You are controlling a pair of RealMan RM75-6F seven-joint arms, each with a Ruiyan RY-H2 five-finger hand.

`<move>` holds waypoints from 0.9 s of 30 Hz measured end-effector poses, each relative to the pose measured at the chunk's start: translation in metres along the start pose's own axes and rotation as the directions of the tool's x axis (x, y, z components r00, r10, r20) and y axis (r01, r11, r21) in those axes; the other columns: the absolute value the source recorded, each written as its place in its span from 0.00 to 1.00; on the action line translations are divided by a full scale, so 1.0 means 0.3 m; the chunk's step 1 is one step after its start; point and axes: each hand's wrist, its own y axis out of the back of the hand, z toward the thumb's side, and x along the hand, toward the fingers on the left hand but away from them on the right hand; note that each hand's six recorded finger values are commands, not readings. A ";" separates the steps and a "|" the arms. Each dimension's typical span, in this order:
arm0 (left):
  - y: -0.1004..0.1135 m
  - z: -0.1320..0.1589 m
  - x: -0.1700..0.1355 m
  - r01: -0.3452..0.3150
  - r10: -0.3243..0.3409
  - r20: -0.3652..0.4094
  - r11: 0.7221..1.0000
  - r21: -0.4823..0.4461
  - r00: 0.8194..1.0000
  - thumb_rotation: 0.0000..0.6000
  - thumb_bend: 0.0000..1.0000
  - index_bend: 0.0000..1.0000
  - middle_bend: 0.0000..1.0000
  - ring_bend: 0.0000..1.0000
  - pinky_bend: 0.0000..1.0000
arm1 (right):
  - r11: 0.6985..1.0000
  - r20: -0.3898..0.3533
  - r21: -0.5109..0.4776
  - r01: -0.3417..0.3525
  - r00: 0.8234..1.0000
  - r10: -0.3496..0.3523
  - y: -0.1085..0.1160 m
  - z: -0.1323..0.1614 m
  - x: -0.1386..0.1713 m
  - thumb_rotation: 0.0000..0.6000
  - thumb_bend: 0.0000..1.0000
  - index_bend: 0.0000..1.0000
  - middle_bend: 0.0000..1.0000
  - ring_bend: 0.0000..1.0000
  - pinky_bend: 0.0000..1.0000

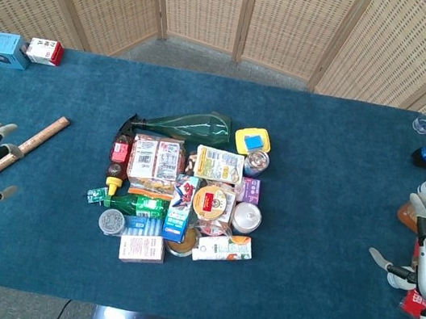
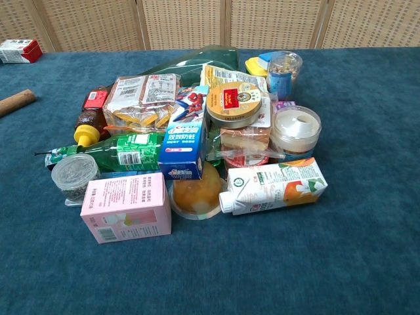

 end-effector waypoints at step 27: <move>-0.293 0.213 0.157 0.234 -0.241 0.107 0.969 0.075 0.965 1.00 0.23 0.32 0.00 0.00 0.00 | 1.000 0.049 -0.015 0.016 0.999 -0.015 0.030 -0.055 0.024 0.80 0.11 0.01 0.09 0.00 0.00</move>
